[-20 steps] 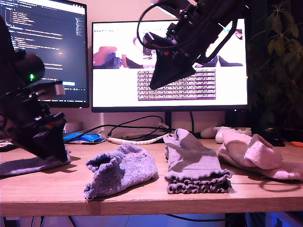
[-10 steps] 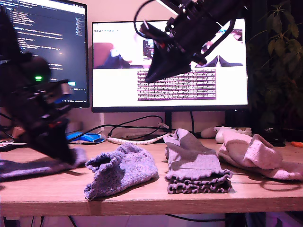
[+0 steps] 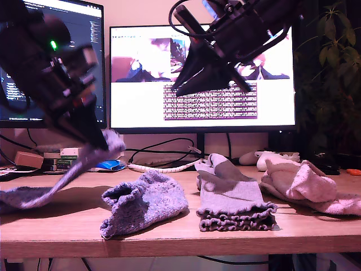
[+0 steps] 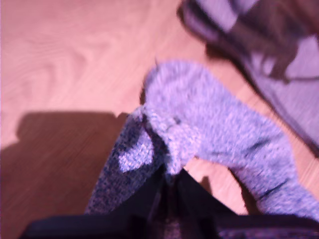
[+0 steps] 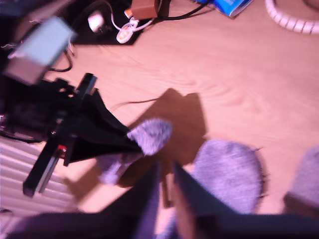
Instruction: Pair up the socks based on colour and pattern, by placing them on top of one another
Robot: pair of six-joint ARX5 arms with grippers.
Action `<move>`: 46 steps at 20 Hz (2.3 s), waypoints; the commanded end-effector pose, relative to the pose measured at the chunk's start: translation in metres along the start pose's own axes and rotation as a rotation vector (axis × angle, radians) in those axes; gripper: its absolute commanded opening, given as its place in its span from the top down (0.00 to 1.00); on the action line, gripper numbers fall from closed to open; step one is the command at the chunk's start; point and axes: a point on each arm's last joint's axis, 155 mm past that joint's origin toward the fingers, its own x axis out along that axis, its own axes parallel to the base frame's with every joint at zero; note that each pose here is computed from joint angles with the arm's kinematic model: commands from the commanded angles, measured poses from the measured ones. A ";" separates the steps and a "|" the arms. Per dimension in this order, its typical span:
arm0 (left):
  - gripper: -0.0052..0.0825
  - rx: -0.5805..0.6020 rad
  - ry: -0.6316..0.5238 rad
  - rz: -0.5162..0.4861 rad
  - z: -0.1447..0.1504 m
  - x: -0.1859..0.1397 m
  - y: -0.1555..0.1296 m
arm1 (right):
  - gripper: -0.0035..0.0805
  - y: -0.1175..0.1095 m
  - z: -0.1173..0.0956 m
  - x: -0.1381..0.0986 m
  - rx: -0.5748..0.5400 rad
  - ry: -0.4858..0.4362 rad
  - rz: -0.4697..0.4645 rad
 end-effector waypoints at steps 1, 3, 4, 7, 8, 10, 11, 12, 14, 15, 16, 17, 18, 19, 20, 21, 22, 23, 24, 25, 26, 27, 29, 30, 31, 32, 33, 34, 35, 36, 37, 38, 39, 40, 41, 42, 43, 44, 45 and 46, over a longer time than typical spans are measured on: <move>0.97 -0.018 -0.003 -0.018 -0.001 -0.001 -0.005 | 0.72 -0.002 -0.011 0.019 0.086 0.043 0.044; 0.97 -0.016 -0.018 -0.030 0.003 -0.005 -0.010 | 0.65 0.001 -0.014 0.030 0.162 0.071 0.097; 0.97 -0.010 -0.021 -0.033 0.004 -0.005 -0.012 | 0.62 0.003 -0.015 0.035 0.196 0.089 0.120; 0.97 0.004 -0.021 -0.047 0.006 -0.004 -0.020 | 0.56 0.003 -0.018 0.049 0.266 0.127 0.158; 0.97 0.010 -0.020 -0.054 0.006 -0.003 -0.023 | 0.54 0.002 -0.016 0.053 0.277 0.127 0.163; 0.97 0.022 -0.016 -0.064 0.006 -0.001 -0.029 | 0.52 0.005 -0.012 0.057 0.290 0.125 0.194; 0.97 0.027 -0.015 -0.068 0.007 0.000 -0.032 | 0.52 0.008 -0.009 0.058 0.302 0.127 0.210; 0.97 0.032 -0.014 -0.071 0.007 0.000 -0.034 | 0.52 0.008 -0.008 0.061 0.310 0.125 0.214; 0.97 0.038 -0.013 -0.076 0.007 0.001 -0.037 | 0.52 0.006 -0.007 0.064 0.326 0.130 0.215; 0.97 0.039 -0.012 -0.077 0.007 0.001 -0.038 | 0.52 0.007 -0.008 0.064 0.331 0.136 0.218; 0.97 0.039 -0.012 -0.077 0.007 0.001 -0.038 | 0.52 0.005 -0.011 0.065 0.339 0.147 0.211; 0.97 0.039 -0.012 -0.077 0.007 0.001 -0.038 | 0.52 0.004 -0.014 0.065 0.344 0.155 0.206; 0.97 0.039 -0.013 -0.077 0.007 0.001 -0.038 | 0.52 0.004 -0.016 0.064 0.349 0.163 0.201; 0.97 0.039 -0.013 -0.077 0.007 0.001 -0.038 | 0.52 0.003 -0.019 0.064 0.354 0.172 0.196; 0.97 0.039 -0.013 -0.077 0.007 0.001 -0.038 | 0.52 0.001 -0.021 0.065 0.352 0.181 0.190; 0.97 0.039 -0.013 -0.078 0.007 0.001 -0.038 | 0.52 0.000 -0.024 0.064 0.349 0.190 0.181; 0.97 0.040 -0.014 -0.082 0.007 0.001 -0.039 | 0.52 -0.003 -0.027 0.065 0.350 0.198 0.173; 0.97 0.041 -0.015 -0.083 0.008 0.001 -0.039 | 0.52 -0.005 -0.030 0.068 0.356 0.203 0.169; 0.97 0.042 -0.016 -0.089 0.008 0.002 -0.041 | 0.52 -0.007 -0.033 0.070 0.361 0.210 0.165; 0.97 0.043 -0.016 -0.093 0.008 0.002 -0.042 | 0.52 -0.010 -0.035 0.073 0.367 0.212 0.163; 0.97 0.044 -0.016 -0.096 0.008 0.002 -0.043 | 0.52 -0.012 -0.037 0.077 0.374 0.216 0.164; 0.97 0.046 -0.015 -0.097 0.008 0.002 -0.044 | 0.52 -0.013 -0.040 0.079 0.381 0.222 0.163; 0.97 0.054 -0.015 -0.100 0.008 0.003 -0.046 | 0.52 -0.013 -0.042 0.081 0.392 0.228 0.167; 0.97 0.056 -0.015 -0.102 0.008 0.003 -0.048 | 0.52 -0.011 -0.042 0.082 0.388 0.226 0.172; 0.97 0.057 -0.015 -0.102 0.008 0.003 -0.048 | 0.52 -0.009 -0.040 0.083 0.388 0.221 0.179; 0.97 0.057 -0.014 -0.103 0.008 0.003 -0.048 | 0.52 -0.007 -0.038 0.084 0.384 0.212 0.186; 0.97 0.058 -0.013 -0.104 0.008 0.004 -0.049 | 0.52 -0.005 -0.035 0.084 0.392 0.206 0.193; 0.97 0.058 -0.013 -0.104 0.008 0.004 -0.049 | 0.52 -0.003 -0.035 0.084 0.390 0.206 0.204; 0.97 0.058 -0.013 -0.104 0.008 0.004 -0.049 | 0.55 0.000 -0.035 0.084 0.388 0.211 0.212; 0.97 0.058 -0.013 -0.104 0.008 0.004 -0.049 | 0.60 0.002 -0.037 0.084 0.386 0.214 0.214; 0.97 0.057 -0.013 -0.104 0.008 0.004 -0.049 | 0.69 0.004 -0.037 0.085 0.386 0.216 0.217; 0.97 0.056 -0.013 -0.105 0.008 0.004 -0.049 | 0.82 0.005 -0.036 0.085 0.384 0.214 0.219; 0.97 0.046 -0.012 -0.104 0.008 0.004 -0.049 | 0.94 0.007 -0.036 0.086 0.378 0.214 0.223; 0.93 0.044 -0.011 -0.101 0.008 0.004 -0.048 | 0.97 0.009 -0.034 0.086 0.372 0.212 0.226; 0.86 0.027 -0.007 -0.102 0.007 0.004 -0.048 | 0.97 0.010 -0.033 0.086 0.369 0.209 0.228; 0.76 0.023 -0.001 -0.103 0.006 0.003 -0.048 | 0.97 0.011 -0.030 0.085 0.367 0.208 0.230; 0.69 0.018 0.007 -0.104 0.004 0.001 -0.049 | 0.97 0.012 -0.029 0.084 0.368 0.214 0.232; 0.67 0.013 0.011 -0.109 0.002 0.000 -0.050 | 0.97 0.014 -0.029 0.082 0.364 0.227 0.240; 0.67 0.007 0.017 -0.113 0.001 -0.003 -0.051 | 0.97 0.015 -0.029 0.080 0.359 0.239 0.250; 0.67 -0.002 0.030 -0.114 -0.003 -0.006 -0.052 | 0.97 0.016 -0.029 0.077 0.350 0.253 0.251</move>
